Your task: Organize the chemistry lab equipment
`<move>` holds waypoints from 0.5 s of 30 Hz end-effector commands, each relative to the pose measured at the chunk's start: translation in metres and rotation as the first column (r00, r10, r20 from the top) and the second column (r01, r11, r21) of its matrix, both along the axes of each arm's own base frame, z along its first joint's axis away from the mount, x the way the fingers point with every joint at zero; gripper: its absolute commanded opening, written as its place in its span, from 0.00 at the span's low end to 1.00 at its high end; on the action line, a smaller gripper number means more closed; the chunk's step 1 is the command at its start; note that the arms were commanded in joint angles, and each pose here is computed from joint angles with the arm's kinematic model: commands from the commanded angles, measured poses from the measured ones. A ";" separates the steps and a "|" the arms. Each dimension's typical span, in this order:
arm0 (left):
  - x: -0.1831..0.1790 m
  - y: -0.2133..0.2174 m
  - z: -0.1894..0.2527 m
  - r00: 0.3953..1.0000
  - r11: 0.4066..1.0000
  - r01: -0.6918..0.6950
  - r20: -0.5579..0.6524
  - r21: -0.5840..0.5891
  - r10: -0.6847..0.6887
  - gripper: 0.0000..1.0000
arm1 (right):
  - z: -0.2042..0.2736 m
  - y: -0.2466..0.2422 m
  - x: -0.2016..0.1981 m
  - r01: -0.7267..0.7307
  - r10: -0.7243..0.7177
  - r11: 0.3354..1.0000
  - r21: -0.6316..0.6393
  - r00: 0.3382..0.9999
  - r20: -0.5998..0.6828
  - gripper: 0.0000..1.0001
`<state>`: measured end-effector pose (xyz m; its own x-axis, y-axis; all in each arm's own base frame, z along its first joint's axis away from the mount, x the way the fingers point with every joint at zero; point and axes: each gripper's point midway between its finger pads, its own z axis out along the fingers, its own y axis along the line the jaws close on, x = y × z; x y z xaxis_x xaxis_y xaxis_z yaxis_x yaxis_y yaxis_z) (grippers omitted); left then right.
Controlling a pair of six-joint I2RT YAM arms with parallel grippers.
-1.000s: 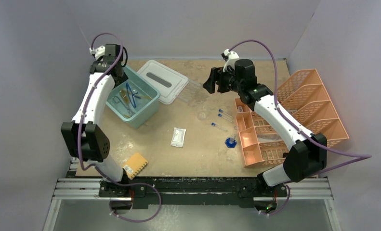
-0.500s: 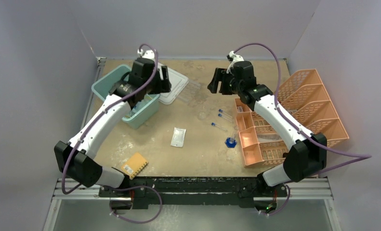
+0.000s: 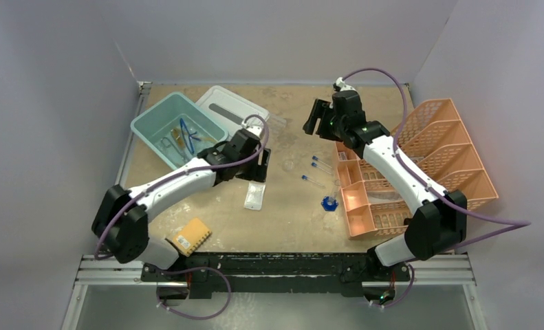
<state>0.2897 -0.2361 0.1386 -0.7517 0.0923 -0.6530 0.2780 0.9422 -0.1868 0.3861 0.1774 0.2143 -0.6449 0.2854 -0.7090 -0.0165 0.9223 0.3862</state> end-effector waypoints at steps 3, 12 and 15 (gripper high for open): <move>-0.012 -0.004 -0.057 0.994 0.995 0.023 -0.107 0.099 -0.012 0.71 | -0.001 -0.007 -0.011 0.044 -0.044 0.999 -0.003 0.998 -0.043 0.73; 0.027 -0.058 -0.007 0.991 0.991 0.119 0.068 -0.052 -0.116 0.72 | -0.004 -0.023 -0.014 0.114 -0.116 0.992 -0.045 0.992 -0.052 0.72; 0.047 -0.079 0.018 0.978 0.982 0.147 0.163 -0.114 -0.128 0.76 | -0.004 -0.039 -0.015 0.191 -0.195 0.979 -0.066 0.979 -0.058 0.73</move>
<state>0.2935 -0.2665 0.0913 -0.7846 0.1812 -0.5930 0.3392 0.9260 -0.1658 0.3735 0.1622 0.1974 -0.6825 0.3104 -0.6616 0.0875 0.9335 0.3477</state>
